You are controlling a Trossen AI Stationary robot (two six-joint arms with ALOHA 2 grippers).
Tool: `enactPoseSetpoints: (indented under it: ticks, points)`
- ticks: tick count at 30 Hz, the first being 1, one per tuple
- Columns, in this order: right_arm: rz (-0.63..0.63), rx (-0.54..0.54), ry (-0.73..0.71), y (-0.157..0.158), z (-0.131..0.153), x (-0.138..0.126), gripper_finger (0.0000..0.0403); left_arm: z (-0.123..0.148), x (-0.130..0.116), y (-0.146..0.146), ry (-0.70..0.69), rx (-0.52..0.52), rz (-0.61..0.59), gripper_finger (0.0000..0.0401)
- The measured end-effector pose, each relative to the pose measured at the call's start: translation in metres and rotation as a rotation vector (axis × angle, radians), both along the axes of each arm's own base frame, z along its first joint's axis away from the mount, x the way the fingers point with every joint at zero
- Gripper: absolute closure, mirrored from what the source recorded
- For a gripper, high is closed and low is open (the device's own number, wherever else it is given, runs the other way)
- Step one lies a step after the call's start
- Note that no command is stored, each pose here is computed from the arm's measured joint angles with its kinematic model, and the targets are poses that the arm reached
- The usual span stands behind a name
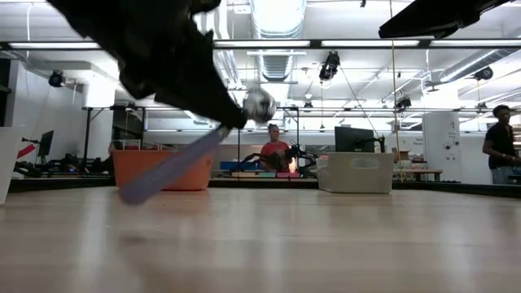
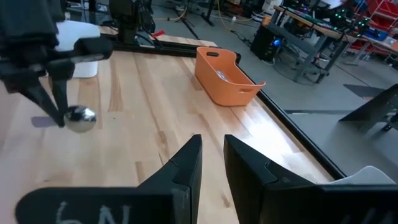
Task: Sort silverware by color (type)
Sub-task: Put the purple spoon into the white bin
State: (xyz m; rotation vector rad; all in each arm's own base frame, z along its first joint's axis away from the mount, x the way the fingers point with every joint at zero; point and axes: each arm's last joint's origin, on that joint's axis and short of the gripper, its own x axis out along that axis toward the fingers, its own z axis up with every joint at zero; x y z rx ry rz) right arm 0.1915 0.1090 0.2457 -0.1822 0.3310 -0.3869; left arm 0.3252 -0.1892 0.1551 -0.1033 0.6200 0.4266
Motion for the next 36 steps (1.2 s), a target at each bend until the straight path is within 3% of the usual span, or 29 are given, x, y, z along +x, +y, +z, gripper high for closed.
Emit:
enactPoseSetpoints:
  ticks: [12,21,27,36]
  points:
    - [-0.009,0.008,0.026,0.004,-0.013,0.005,0.0344,0.006,-0.001,-0.001,-0.002,0.068,-0.035,0.0400]
    - [0.054,0.027,0.056,0.012,-0.025,0.017,0.0344,0.066,-0.019,-0.001,-0.105,0.145,-0.090,0.0401]
    - [0.054,0.025,0.052,0.014,-0.028,0.022,0.0344,0.080,-0.025,-0.001,-0.123,0.172,-0.119,0.0401]
    - [0.269,0.193,-0.069,0.024,-0.031,0.052,0.0338,0.083,-0.024,0.001,-0.176,0.198,-0.041,0.0401]
